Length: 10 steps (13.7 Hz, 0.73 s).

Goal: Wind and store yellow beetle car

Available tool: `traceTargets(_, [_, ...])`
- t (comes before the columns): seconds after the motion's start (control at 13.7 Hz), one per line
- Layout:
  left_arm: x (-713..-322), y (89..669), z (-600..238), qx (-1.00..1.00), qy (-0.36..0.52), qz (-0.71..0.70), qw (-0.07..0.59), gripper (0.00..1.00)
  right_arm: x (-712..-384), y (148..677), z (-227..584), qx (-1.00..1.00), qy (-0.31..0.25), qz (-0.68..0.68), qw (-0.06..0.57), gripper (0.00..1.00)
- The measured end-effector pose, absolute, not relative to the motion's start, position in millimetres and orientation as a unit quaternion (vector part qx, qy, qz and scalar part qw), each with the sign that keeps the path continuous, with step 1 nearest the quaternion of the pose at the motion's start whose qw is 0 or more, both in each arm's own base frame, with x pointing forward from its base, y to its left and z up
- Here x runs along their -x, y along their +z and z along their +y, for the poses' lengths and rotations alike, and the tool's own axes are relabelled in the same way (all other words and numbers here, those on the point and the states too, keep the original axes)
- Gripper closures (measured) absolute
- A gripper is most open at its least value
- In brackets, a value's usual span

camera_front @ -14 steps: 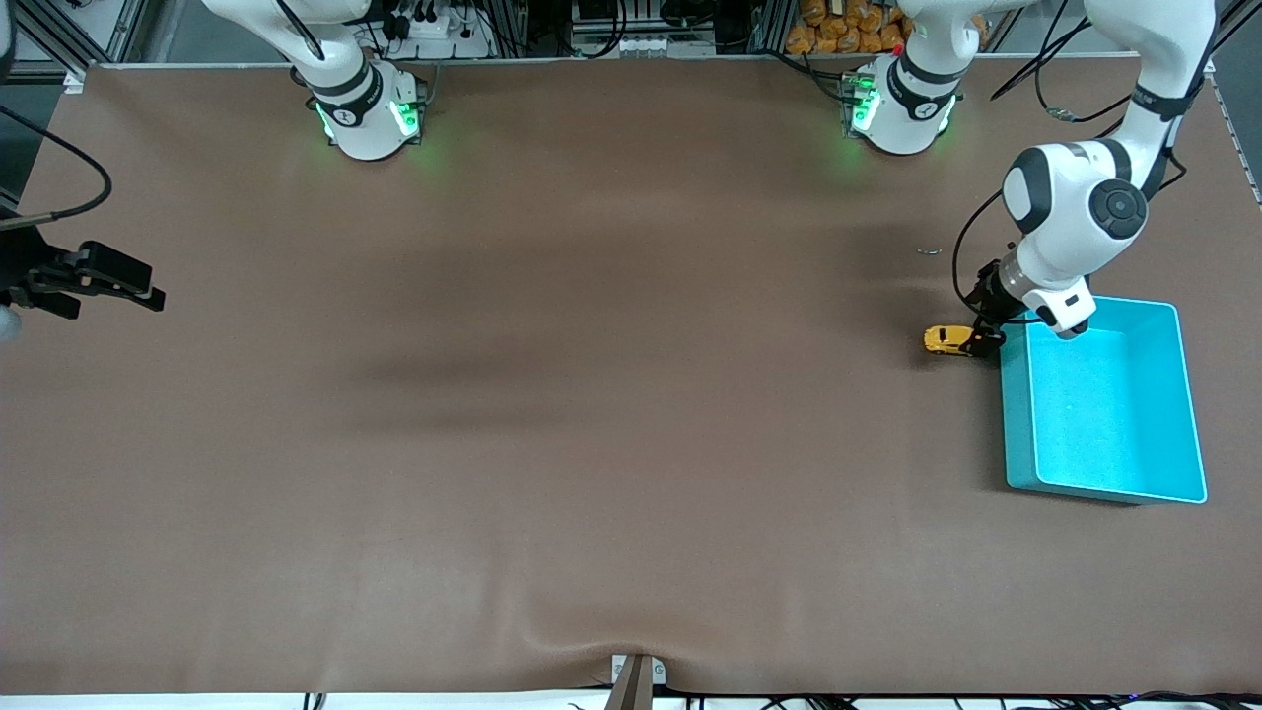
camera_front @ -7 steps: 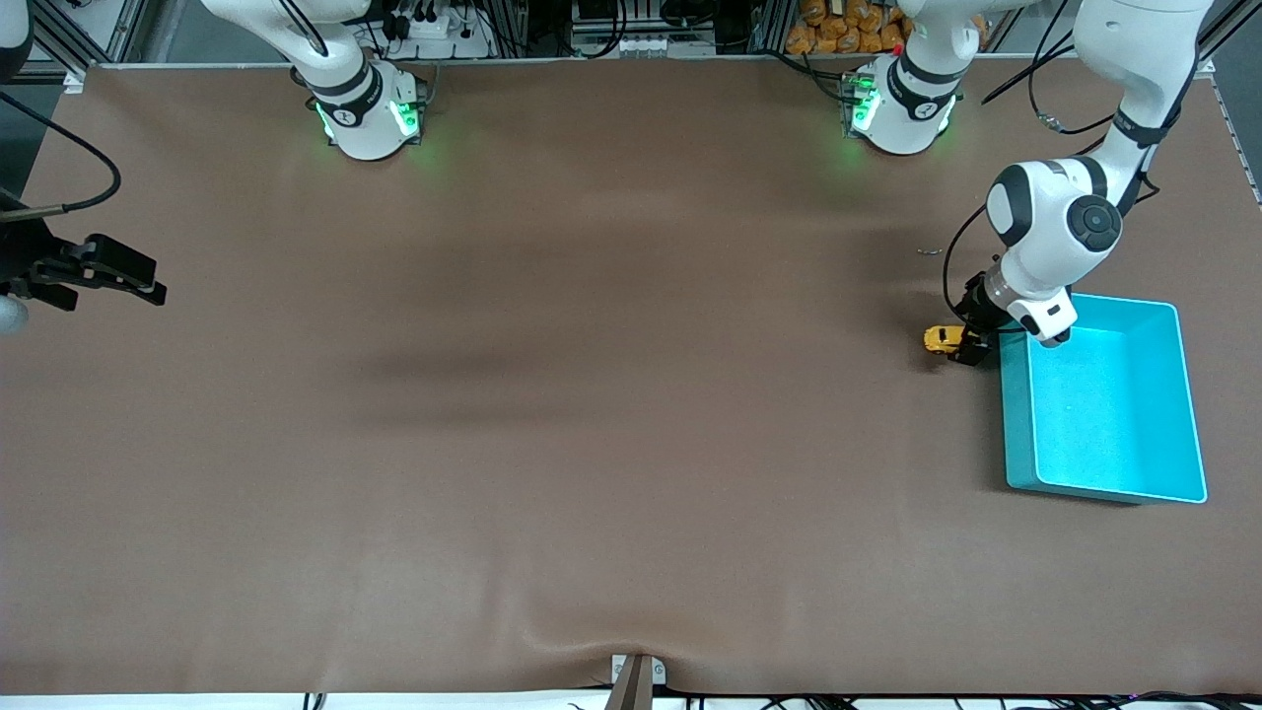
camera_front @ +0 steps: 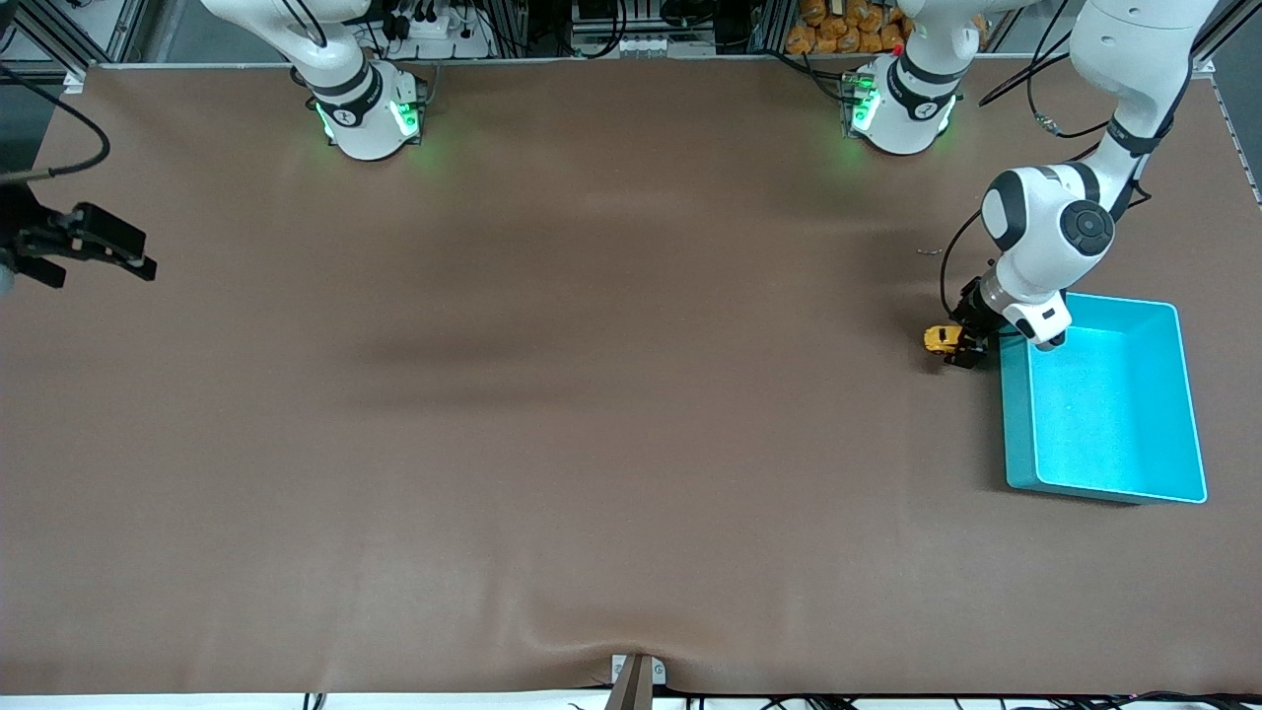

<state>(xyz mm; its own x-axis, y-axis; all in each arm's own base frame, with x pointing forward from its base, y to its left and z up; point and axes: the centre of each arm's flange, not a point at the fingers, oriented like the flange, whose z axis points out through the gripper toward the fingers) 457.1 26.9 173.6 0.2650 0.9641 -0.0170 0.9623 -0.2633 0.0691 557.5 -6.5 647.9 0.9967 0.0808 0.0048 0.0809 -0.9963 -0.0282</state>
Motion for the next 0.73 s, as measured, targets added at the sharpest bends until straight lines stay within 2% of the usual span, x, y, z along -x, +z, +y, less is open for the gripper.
traceTargets(0.07, [-457.7, 173.0, 27.0, -0.795, 0.015, 0.606, 0.033, 0.31, -549.7, 647.4, -8.4, 0.999, -0.004, -0.047, 0.015, 0.00])
traceTargets(0.22, [-458.7, 175.1, 27.6, -0.794, 0.016, 0.607, 0.034, 0.48, -536.8, 647.2, -10.2, 0.998, -0.005, -0.055, 0.016, 0.00])
traceTargets(0.51, [-475.7, 190.0, 26.0, -0.795, 0.037, 0.604, 0.048, 0.48, -526.1, 646.5, -11.4, 0.998, 0.006, -0.067, 0.018, 0.00])
traceTargets(0.73, [-498.5, 227.5, 13.5, -0.803, 0.049, 0.591, 0.058, 0.48, -524.5, 644.9, -12.4, 0.997, 0.014, -0.069, 0.019, 0.00])
